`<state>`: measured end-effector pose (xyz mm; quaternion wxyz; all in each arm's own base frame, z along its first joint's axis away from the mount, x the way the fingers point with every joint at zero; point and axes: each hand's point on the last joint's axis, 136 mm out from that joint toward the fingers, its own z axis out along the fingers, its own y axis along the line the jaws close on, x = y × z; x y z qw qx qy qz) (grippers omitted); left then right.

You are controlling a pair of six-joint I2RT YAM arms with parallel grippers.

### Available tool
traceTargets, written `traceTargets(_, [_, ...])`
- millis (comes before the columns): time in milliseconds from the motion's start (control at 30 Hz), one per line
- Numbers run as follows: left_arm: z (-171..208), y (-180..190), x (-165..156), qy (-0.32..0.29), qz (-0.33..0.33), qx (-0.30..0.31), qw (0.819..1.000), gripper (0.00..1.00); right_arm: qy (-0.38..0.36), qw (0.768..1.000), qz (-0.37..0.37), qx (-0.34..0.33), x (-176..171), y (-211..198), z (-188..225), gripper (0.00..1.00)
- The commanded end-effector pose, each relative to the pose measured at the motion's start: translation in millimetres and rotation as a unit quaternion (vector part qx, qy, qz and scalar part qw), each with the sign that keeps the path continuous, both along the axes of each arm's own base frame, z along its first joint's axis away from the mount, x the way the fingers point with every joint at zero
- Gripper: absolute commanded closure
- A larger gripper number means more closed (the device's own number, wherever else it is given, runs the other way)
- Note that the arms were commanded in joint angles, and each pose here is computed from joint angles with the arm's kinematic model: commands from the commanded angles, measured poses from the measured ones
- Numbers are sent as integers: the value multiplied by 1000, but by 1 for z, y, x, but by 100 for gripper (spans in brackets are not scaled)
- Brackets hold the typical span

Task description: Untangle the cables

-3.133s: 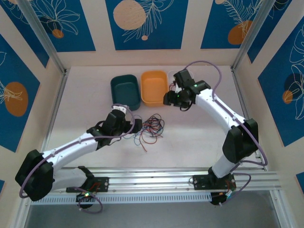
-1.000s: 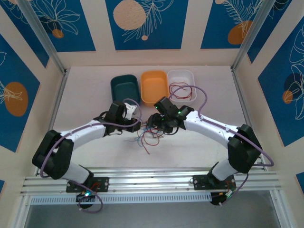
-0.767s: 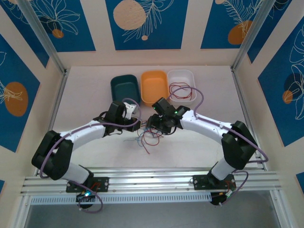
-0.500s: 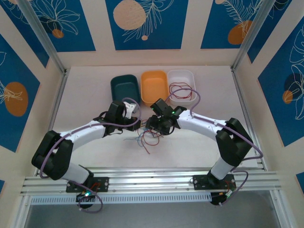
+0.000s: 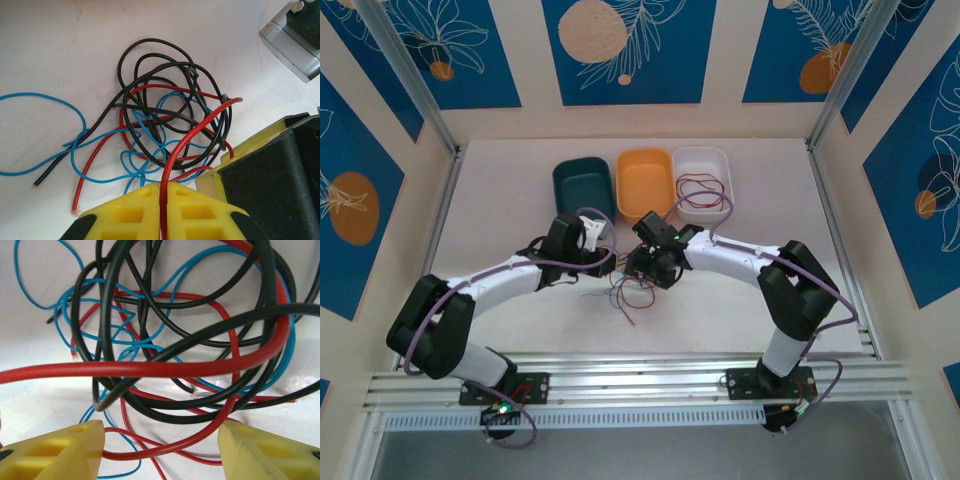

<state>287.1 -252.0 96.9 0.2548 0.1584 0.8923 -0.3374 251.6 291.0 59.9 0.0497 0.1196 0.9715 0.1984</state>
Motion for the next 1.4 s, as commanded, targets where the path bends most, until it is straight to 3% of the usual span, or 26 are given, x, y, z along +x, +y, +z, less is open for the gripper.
traceTargets(0, [1, 1, 1, -5, 4, -2, 1000, 91, 19, 1000, -10, -12, -7, -7, 0, 39])
traceTargets(100, [1, 1, 1, -6, 5, -1, 1000, 90, 20, 1000, -12, -14, -10, -11, -1, 47])
traceTargets(300, [-1, 3, 3, -5, 14, 4, 1000, 91, 19, 1000, -12, -22, -15, -20, 0, 79])
traceTargets(633, [-4, 9, 5, -6, 26, 20, 999, 91, -18, 999, -5, -39, -22, -44, 33, 96])
traceTargets(867, [-10, 11, 6, 1, 30, 33, 999, 91, -79, 996, -3, -50, -21, -72, 77, 100])
traceTargets(1367, [-31, 18, 1, 26, 34, 55, 998, 91, -251, 968, 10, -4, -8, -110, 194, 100])
